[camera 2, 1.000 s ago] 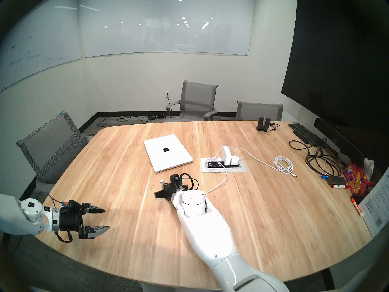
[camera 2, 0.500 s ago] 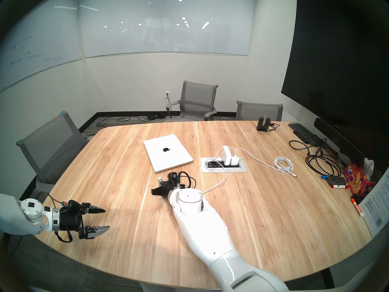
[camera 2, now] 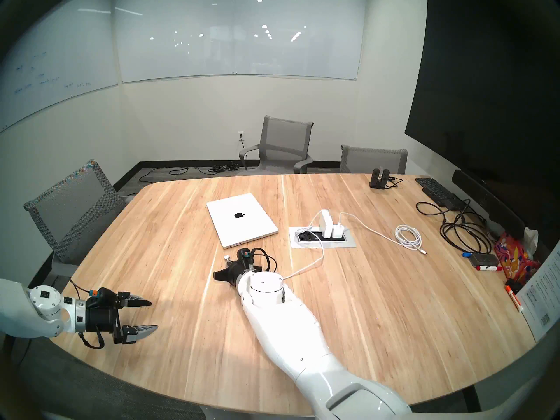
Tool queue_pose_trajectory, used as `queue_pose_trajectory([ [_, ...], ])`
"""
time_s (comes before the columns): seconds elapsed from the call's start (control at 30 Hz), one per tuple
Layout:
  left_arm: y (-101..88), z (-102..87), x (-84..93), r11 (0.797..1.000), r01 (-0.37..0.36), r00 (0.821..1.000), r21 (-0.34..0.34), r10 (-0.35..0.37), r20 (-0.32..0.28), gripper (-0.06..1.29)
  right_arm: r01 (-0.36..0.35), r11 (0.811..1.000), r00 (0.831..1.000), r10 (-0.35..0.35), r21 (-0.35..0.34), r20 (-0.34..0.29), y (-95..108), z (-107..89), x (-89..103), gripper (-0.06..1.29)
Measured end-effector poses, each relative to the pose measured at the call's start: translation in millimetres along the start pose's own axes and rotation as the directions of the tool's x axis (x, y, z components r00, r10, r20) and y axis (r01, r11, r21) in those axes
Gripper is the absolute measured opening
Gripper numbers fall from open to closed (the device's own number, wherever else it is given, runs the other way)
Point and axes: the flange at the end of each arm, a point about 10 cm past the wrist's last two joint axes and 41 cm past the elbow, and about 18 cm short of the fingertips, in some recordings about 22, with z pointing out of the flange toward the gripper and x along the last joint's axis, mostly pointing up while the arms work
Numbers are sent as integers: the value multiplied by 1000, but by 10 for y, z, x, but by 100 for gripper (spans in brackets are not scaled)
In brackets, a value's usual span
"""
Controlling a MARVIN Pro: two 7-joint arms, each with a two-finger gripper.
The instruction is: Plug the charging cable into the port of a MacBook
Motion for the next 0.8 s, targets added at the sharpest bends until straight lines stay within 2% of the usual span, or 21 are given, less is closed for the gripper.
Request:
queue_pose_trajectory([
  [0.8, 0, 0, 0, 1000, 0, 1000, 0, 0, 0, 124, -41, 999, 998, 39, -34, -43, 131, 140, 87, -2],
])
